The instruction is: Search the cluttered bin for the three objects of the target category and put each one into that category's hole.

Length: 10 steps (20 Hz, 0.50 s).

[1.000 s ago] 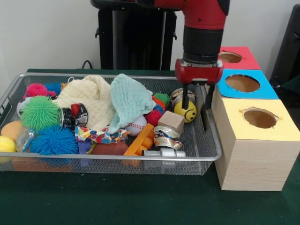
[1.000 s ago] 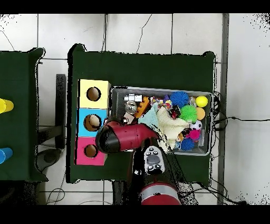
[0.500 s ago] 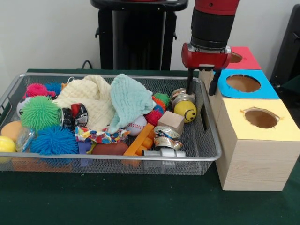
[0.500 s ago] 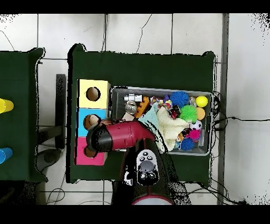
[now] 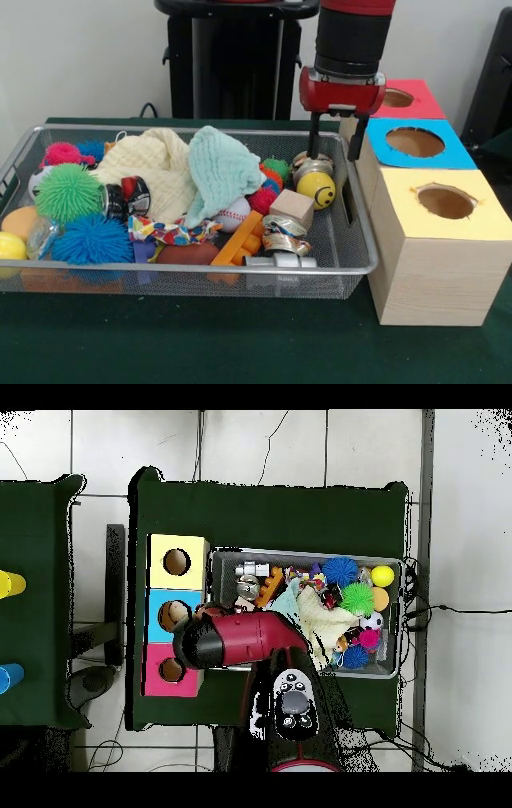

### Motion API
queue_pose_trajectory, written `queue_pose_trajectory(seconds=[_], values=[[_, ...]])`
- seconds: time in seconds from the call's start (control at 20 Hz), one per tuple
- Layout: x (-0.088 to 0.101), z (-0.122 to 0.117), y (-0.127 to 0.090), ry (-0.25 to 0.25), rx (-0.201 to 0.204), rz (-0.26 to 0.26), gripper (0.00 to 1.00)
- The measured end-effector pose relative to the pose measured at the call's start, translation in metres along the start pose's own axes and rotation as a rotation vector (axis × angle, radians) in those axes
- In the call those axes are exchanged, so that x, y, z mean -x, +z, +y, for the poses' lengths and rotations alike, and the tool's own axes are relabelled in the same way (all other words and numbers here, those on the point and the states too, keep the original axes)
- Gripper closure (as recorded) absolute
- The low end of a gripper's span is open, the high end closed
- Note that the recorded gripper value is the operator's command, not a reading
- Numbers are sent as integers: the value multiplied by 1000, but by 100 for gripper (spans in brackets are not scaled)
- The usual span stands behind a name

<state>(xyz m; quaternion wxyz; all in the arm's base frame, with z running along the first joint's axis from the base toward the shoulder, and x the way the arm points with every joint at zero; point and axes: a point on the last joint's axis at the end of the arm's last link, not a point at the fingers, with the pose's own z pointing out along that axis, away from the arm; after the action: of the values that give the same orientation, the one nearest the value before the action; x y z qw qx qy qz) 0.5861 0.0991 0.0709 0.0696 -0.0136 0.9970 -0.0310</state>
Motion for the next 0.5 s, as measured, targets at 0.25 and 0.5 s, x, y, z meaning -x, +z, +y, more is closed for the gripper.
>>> queue_pose_trajectory(seconds=[0.25, 0.5], values=[[-6, -8, 16, 12, -5, 27, 0], [-16, -21, 41, 31, -16, 70, 0]])
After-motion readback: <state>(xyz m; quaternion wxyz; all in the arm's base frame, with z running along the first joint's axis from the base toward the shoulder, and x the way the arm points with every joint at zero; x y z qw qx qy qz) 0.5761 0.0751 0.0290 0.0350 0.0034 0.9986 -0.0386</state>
